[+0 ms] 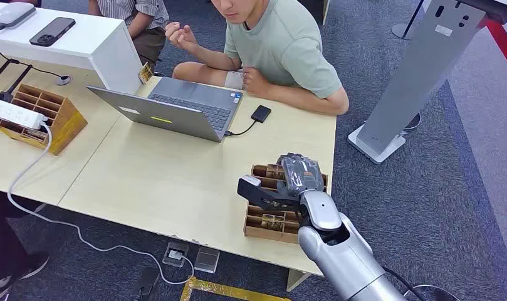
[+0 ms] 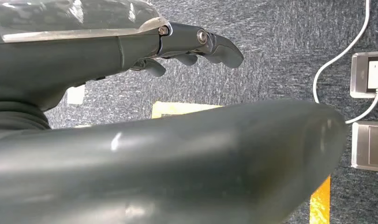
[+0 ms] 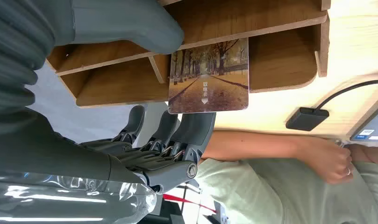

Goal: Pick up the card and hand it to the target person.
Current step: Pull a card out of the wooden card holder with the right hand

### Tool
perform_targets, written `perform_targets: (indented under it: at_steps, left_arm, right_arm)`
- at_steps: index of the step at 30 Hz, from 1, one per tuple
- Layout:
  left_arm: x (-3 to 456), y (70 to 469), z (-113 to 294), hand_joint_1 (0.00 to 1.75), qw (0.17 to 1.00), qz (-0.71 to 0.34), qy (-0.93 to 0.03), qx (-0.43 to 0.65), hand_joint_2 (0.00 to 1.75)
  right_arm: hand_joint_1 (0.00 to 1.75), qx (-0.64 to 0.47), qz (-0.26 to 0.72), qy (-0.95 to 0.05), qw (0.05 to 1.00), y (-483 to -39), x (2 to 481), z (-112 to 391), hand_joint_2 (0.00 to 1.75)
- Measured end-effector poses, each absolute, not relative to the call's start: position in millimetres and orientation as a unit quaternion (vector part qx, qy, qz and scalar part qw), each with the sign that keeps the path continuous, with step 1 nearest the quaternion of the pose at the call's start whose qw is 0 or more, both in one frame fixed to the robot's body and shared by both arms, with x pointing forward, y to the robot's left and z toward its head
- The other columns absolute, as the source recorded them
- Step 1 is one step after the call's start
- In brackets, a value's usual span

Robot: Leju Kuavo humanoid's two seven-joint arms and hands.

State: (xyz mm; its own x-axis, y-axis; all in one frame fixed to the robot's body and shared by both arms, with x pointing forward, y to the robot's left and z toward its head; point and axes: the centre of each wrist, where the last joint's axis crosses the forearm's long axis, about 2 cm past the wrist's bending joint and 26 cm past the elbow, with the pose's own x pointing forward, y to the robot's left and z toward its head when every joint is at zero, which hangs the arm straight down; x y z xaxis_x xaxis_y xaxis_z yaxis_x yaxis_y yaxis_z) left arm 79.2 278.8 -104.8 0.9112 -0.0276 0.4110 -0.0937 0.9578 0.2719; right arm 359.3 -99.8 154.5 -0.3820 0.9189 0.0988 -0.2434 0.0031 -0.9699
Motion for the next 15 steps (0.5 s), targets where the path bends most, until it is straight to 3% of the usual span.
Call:
perform_targets:
  at_steps: [15]
  left_arm:
    - [78.9, 273.4, -104.5, 0.0, 0.966, 0.017, -0.207, 0.151, 0.0]
  right_arm:
    - [0.86, -0.278, 0.633, -0.554, 0.464, -96.1, 357.3, 160.6, 1.75]
